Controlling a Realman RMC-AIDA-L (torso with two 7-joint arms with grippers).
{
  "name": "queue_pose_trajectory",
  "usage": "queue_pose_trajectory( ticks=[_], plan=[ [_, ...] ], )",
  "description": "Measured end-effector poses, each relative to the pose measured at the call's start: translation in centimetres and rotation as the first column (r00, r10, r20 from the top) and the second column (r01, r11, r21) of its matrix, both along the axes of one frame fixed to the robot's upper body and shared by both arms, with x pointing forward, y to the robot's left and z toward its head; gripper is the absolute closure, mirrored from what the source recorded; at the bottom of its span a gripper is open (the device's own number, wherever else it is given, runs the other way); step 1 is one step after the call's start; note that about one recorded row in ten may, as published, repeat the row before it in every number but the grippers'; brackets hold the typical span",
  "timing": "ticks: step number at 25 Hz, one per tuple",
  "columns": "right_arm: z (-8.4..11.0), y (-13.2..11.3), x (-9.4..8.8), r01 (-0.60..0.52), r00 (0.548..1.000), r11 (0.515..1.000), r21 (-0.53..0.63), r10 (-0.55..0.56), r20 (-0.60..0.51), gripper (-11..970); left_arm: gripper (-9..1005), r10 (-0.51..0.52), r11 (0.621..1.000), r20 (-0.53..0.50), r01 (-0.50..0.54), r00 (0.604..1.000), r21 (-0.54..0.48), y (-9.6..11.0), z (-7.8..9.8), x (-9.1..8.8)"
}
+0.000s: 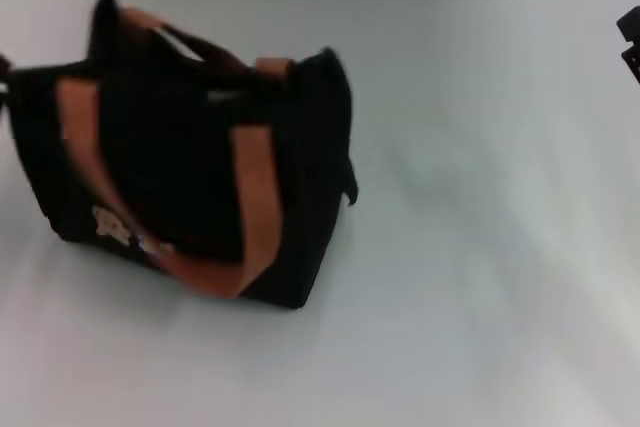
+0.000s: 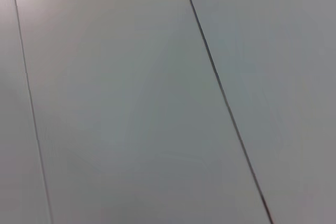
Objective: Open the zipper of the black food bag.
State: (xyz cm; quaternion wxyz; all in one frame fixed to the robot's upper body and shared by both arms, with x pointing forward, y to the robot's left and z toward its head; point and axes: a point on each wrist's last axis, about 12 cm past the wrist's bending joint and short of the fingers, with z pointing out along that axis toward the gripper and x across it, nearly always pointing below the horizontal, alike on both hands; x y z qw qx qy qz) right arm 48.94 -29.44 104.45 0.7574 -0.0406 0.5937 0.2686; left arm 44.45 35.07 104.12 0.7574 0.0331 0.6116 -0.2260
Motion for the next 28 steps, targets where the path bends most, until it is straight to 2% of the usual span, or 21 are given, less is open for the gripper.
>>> queue_pose_trajectory(
  ticks=[3,4,6,7,8,9,11,12,14,15,16,17,19,21,23,28],
  plan=[
    [0.5,-0.7,-0.2,-0.081,0.997,0.996,0.022,0.081,-0.006,267,782,0.01,1.0,0.072,-0.01,0.997,0.004,1.0,0.8,-1.8],
    [0.8,-1.0,-0.3,-0.116,0.993,0.993,0.03,0.116,-0.01,261,753,-0.014,1.0,0.096,0.012,0.995,0.022,1.4,1.2,-2.3],
    [1.6,-1.4,-0.3,-0.245,0.969,0.969,0.033,0.246,-0.026,248,694,-0.122,0.992,0.114,0.115,0.986,0.058,2.3,2.3,-3.1],
    [2.1,-1.5,-0.4,-0.315,0.948,0.949,0.022,0.316,-0.033,242,578,-0.175,0.983,0.102,0.167,0.979,0.075,2.6,2.8,-3.2],
    [2.6,-1.5,-0.4,-0.402,0.915,0.916,-0.007,0.401,-0.038,236,461,-0.244,0.967,0.079,0.237,0.967,0.089,3.1,3.3,-3.3],
    [3.1,-1.4,-0.5,-0.476,0.879,0.879,-0.032,0.475,-0.047,230,424,-0.312,0.947,0.05,0.306,0.949,0.101,3.3,3.7,-3.3],
    [3.8,-0.7,-0.7,-0.632,0.775,0.77,-0.086,0.627,-0.074,218,348,-0.432,0.894,-0.014,0.431,0.902,0.121,3.5,4.1,-3.0],
    [4.1,-0.3,-0.7,-0.694,0.72,0.712,-0.104,0.688,-0.092,212,311,-0.514,0.846,-0.063,0.518,0.855,0.124,3.3,4.3,-2.6],
    [4.4,0.7,-0.7,-0.773,0.634,0.622,-0.122,0.764,-0.122,200,236,-0.602,0.781,-0.118,0.613,0.79,0.115,2.6,4.4,-2.1],
    [4.3,1.5,-0.7,-0.803,0.596,0.583,-0.128,0.792,-0.134,194,222,-0.641,0.747,-0.143,0.656,0.754,0.112,2.3,4.4,-1.9],
    [4.3,2.0,-0.7,-0.821,0.571,0.555,-0.137,0.809,-0.142,188,207,-0.641,0.747,-0.143,0.656,0.754,0.112,2.3,4.4,-1.9],
    [4.2,2.8,-0.8,-0.841,0.539,0.521,-0.147,0.828,-0.152,181,193,-0.698,0.688,-0.175,0.718,0.695,0.106,1.3,4.4,-1.4],
    [4.2,3.9,-0.8,-0.878,0.474,0.447,-0.173,0.862,-0.18,169,164,-0.724,0.658,-0.183,0.745,0.665,0.106,0.6,4.3,-1.1],
    [4.2,4.6,-0.7,-0.899,0.428,0.393,-0.192,0.881,-0.201,157,164,-0.728,0.653,-0.184,0.75,0.66,0.105,0.5,4.3,-1.0],
    [4.3,5.0,-0.5,-0.908,0.406,0.368,-0.199,0.89,-0.207,145,164,-0.738,0.642,-0.186,0.76,0.649,0.101,0.1,4.3,-0.8],
    [4.5,5.2,-0.4,-0.911,0.398,0.359,-0.203,0.895,-0.202,121,164,-0.744,0.635,-0.191,0.766,0.64,0.093,0.0,4.1,-1.0]
  ],
)
